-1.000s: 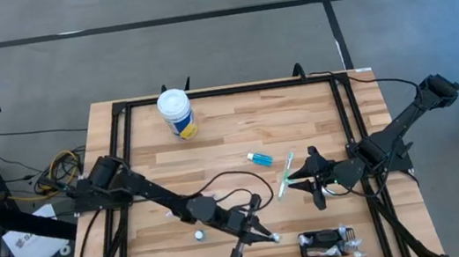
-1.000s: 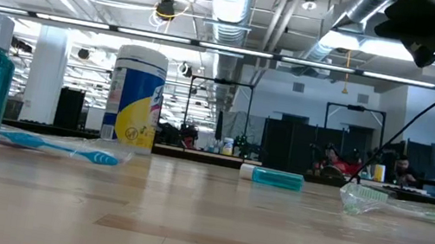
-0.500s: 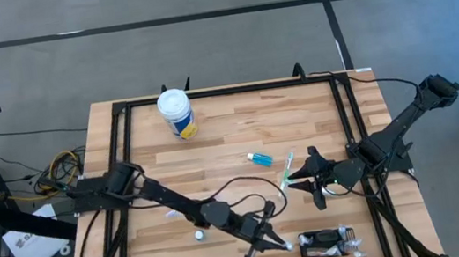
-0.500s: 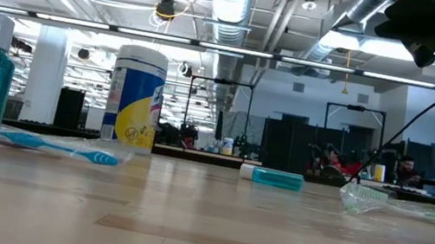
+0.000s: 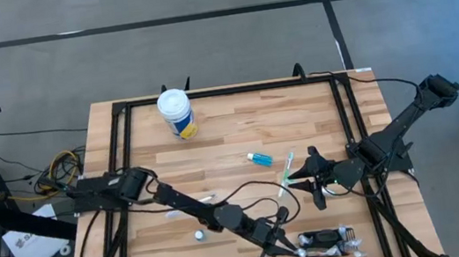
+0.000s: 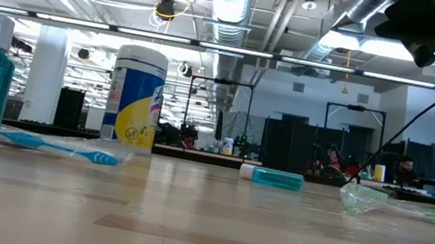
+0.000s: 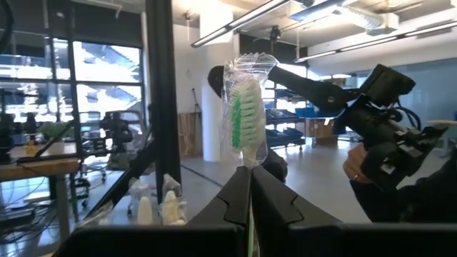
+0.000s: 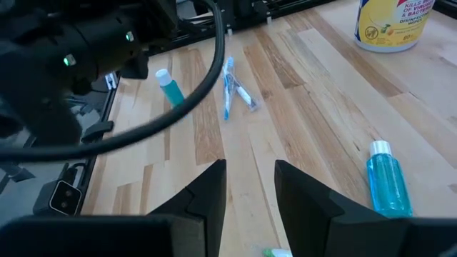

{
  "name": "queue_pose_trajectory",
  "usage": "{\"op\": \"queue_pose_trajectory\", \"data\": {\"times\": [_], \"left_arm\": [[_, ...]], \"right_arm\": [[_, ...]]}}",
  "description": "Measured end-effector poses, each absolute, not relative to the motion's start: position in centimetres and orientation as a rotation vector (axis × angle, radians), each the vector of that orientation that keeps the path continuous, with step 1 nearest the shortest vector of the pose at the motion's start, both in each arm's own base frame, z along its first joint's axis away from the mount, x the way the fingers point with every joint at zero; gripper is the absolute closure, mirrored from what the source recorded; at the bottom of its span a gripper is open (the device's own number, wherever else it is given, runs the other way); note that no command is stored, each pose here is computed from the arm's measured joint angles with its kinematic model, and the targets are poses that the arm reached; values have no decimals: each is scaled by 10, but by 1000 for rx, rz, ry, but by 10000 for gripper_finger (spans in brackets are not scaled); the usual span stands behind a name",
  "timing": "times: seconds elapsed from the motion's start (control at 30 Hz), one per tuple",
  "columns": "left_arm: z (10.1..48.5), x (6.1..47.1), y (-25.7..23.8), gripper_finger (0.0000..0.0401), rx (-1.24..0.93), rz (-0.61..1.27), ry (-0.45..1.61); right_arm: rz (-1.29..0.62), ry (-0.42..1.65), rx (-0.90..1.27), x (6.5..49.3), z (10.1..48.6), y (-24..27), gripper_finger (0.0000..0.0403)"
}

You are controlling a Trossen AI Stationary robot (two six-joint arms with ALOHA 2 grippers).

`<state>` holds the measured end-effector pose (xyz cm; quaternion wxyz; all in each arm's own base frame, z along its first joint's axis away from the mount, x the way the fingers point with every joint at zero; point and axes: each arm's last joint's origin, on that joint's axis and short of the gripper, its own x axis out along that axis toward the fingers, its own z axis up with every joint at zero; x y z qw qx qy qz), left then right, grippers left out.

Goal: Pick & Place toothbrushing station
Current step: Put the left green toothbrush into the wire organizer

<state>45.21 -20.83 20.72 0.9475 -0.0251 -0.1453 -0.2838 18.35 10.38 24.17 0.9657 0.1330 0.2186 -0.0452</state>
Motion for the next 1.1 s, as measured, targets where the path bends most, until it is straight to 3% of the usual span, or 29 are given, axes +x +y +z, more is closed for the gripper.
{"op": "queue_pose_trajectory", "data": {"times": [0.57,1.1], "left_arm": [[219,477,-202,401,-26,-554,-289],[203,486,-210,401,-32,-585,-266]], "right_arm": [[-93,443,269,183,242,104,292],[-94,447,267,183,241,104,292]]}}
